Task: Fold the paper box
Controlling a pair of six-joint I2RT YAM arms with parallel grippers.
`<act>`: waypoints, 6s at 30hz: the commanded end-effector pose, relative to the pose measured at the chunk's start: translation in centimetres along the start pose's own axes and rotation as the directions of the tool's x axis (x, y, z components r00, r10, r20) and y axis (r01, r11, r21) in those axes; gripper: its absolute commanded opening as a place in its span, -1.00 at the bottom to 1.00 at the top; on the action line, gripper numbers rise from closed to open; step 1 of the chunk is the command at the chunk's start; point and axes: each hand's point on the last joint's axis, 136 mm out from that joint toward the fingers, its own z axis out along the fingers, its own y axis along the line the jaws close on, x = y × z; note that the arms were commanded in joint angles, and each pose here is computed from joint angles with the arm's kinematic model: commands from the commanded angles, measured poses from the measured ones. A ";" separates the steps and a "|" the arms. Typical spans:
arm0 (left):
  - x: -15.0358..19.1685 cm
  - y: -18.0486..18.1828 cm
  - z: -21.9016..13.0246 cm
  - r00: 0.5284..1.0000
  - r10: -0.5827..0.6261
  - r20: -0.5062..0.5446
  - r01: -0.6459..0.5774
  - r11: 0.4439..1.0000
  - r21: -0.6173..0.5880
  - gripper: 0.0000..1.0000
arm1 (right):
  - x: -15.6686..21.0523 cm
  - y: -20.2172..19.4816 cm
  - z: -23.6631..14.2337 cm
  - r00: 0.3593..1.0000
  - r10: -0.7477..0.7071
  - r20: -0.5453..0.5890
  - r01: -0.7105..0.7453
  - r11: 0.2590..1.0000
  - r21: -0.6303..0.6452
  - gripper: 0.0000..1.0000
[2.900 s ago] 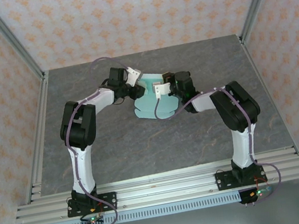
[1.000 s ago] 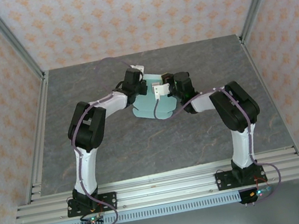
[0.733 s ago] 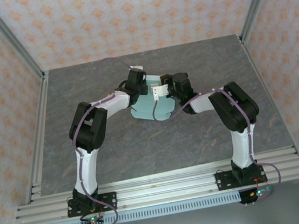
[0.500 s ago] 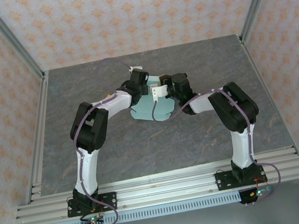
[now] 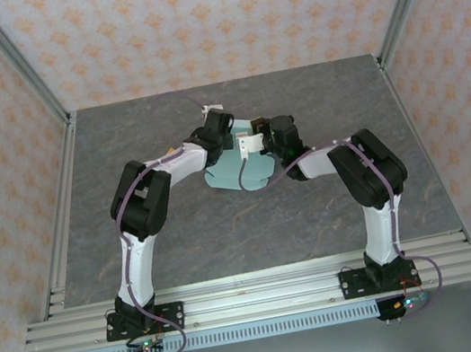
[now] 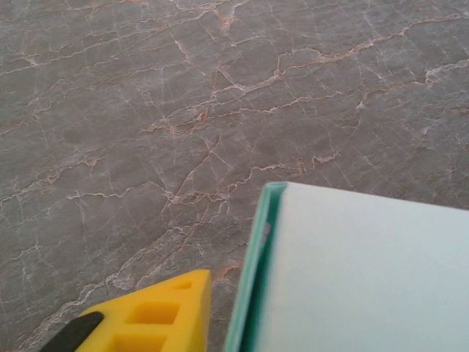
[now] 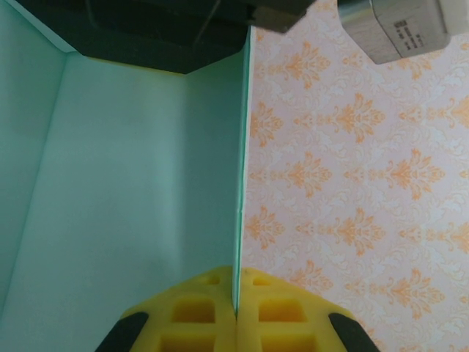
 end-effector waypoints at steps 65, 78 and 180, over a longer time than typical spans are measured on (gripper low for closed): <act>-0.7 -1.4 -0.2 0.996 0.091 -0.007 -0.080 0.905 0.419 -0.51 | 0.1 -0.4 0.1 1.000 0.012 -0.018 -0.013 0.999 -0.052 -1.00; -0.8 -2.0 -0.1 0.995 0.099 -0.015 -0.082 0.895 0.438 -0.60 | 0.0 -0.5 0.0 1.000 0.012 -0.020 -0.013 0.998 -0.058 -1.00; -1.3 4.1 -9.3 1.000 -0.018 -0.017 0.021 0.981 0.194 -1.00 | -4.3 -3.6 -7.4 -0.208 0.764 -0.610 -0.978 -0.173 0.118 0.31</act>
